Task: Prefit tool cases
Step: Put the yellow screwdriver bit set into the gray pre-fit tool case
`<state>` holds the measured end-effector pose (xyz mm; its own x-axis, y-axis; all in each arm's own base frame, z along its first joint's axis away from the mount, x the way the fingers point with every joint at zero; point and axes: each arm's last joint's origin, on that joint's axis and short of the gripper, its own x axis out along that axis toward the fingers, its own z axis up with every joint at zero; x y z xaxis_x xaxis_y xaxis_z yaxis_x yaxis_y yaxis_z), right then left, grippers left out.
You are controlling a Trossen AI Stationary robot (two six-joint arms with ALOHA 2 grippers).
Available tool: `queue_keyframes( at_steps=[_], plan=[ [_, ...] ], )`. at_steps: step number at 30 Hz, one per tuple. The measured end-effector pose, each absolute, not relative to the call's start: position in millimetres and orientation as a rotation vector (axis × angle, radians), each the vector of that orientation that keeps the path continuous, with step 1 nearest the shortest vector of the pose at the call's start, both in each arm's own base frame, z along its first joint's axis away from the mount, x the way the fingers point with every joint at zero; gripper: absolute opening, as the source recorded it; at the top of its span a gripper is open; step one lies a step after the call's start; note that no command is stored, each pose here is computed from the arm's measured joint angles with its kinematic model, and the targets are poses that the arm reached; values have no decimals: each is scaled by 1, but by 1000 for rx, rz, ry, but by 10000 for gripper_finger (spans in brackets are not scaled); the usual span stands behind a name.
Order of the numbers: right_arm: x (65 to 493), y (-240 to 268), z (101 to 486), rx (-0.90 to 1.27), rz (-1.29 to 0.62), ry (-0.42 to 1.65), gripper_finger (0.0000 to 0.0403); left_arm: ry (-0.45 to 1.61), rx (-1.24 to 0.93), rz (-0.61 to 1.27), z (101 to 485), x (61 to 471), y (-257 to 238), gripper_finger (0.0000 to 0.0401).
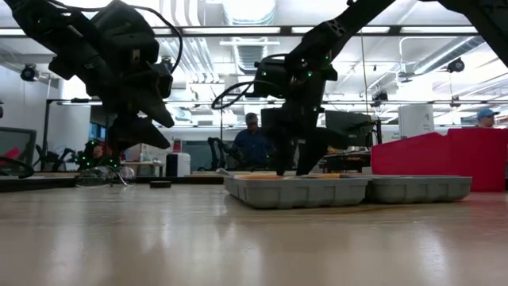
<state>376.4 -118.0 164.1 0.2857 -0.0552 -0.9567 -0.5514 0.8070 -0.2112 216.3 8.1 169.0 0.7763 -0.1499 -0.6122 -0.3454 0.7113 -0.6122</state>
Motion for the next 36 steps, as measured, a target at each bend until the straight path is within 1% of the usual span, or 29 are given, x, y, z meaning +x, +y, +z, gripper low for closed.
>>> queue_keyframes(
  at_steps=[5,15,22,29,36],
  plan=[
    [380,-119,161,-651,361,1203,220,684,-785,115,170,217,8,204],
    [381,-115,161,-641,360,1197,200,684,-786,115,170,217,8,204],
    [386,-115,166,-606,318,1171,199,684,-789,116,170,217,8,204],
    [383,-114,167,-591,341,1208,199,684,-794,117,170,217,8,204],
    [386,-115,164,-612,336,1188,199,684,-783,113,170,217,8,204]
  ],
)
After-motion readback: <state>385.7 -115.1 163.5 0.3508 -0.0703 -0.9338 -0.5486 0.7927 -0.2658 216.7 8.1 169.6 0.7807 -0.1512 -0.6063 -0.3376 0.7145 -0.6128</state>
